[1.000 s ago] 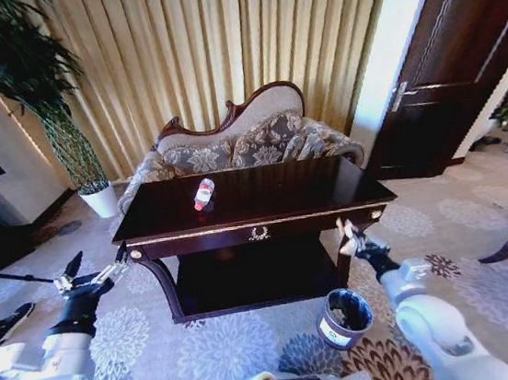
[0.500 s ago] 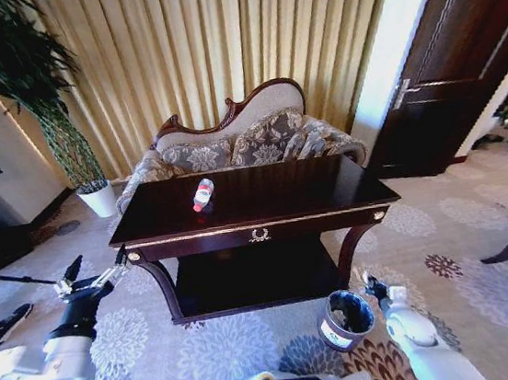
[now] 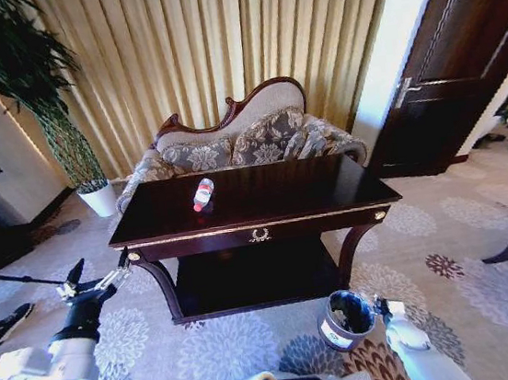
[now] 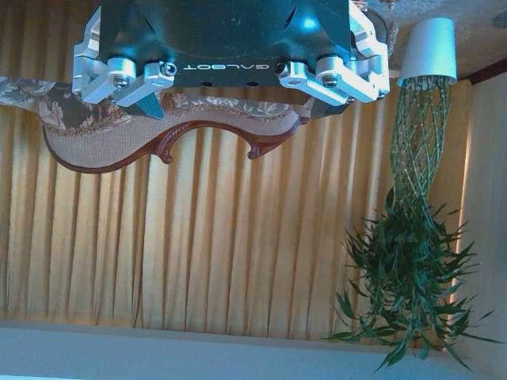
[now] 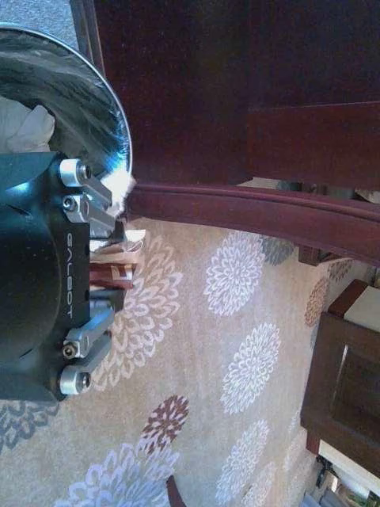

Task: Move to the front of the table and place the trash on the table into the trash bin.

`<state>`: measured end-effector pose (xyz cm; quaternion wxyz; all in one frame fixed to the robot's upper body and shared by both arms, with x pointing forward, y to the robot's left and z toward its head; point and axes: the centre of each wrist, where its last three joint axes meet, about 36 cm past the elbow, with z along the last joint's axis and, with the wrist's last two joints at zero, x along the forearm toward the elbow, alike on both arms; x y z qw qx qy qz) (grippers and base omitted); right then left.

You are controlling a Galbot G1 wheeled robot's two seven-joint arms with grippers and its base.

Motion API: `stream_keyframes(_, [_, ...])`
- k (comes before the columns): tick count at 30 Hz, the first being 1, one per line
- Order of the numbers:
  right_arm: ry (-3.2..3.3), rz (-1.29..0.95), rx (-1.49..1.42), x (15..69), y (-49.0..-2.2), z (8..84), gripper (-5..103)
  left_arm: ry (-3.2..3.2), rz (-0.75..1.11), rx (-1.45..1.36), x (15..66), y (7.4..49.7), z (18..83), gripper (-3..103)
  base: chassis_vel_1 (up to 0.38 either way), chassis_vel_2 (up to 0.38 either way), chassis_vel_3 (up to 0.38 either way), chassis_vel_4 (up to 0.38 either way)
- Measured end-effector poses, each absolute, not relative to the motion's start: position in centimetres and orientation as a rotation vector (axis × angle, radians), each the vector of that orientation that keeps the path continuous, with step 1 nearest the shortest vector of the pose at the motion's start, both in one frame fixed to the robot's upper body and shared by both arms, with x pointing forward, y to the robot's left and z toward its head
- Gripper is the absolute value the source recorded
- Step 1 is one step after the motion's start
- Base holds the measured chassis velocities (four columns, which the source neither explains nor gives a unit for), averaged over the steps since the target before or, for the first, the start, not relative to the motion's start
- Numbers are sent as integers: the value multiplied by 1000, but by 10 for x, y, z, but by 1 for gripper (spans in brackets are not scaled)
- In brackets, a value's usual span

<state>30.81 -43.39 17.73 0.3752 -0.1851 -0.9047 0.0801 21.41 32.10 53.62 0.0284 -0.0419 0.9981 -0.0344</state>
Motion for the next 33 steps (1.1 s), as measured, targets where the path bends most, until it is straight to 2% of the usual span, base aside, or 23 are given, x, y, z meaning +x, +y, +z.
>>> stream_keyframes(3, [-2319, 204, -473, 309, -433, 178, 36, 3081, -105, -131, 214, 321, 536, 100, 0, 0, 0, 0])
stream_keyframes(7, [-2326, 202, -472, 309, -432, 180, 58, 3081, -99, -134, 213, 321, 536, 100, 0, 0, 0, 0])
stream_keyframes(9, [-2327, 202, -473, 309, -432, 180, 58, 3081, -98, -133, 213, 321, 536, 100, 0, 0, 0, 0])
stream_keyframes(11, [-2329, 201, -474, 309, -432, 181, 69, 3080, -98, -132, 214, 321, 536, 100, 0, 0, 0, 0])
stream_keyframes(12, [-2329, 201, -474, 309, -432, 181, 69, 3080, -98, -132, 214, 321, 536, 100, 0, 0, 0, 0])
stream_keyframes(15, [-2330, 199, -475, 308, -432, 182, 85, 3080, -99, -130, 214, 321, 536, 100, 0, 0, 0, 0])
stream_keyframes(16, [-2330, 199, -475, 308, -432, 182, 85, 3080, -99, -130, 214, 321, 536, 100, 0, 0, 0, 0])
stream_keyframes(18, [-2330, 198, -476, 308, -432, 182, 95, 3080, -100, -129, 214, 322, 536, 100, 0, 0, 0, 0])
stream_keyframes(20, [-2330, 197, -477, 308, -432, 182, 95, 3080, -100, -129, 214, 322, 536, 100, 0, 0, 0, 0])
stream_keyframes(22, [-2330, 196, -478, 308, -432, 182, 100, 3080, -100, -130, 214, 322, 536, 100, 0, 0, 0, 0])
stream_keyframes(28, [-2351, 165, -476, 308, -430, 189, 100, 3081, -101, -130, 214, 322, 536, 100, 0, 0, 0, 0])
stream_keyframes(33, [-2464, -12, -442, 327, -421, 246, 100, 3080, -105, -126, 214, 322, 537, 100, 0, 0, 0, 0])
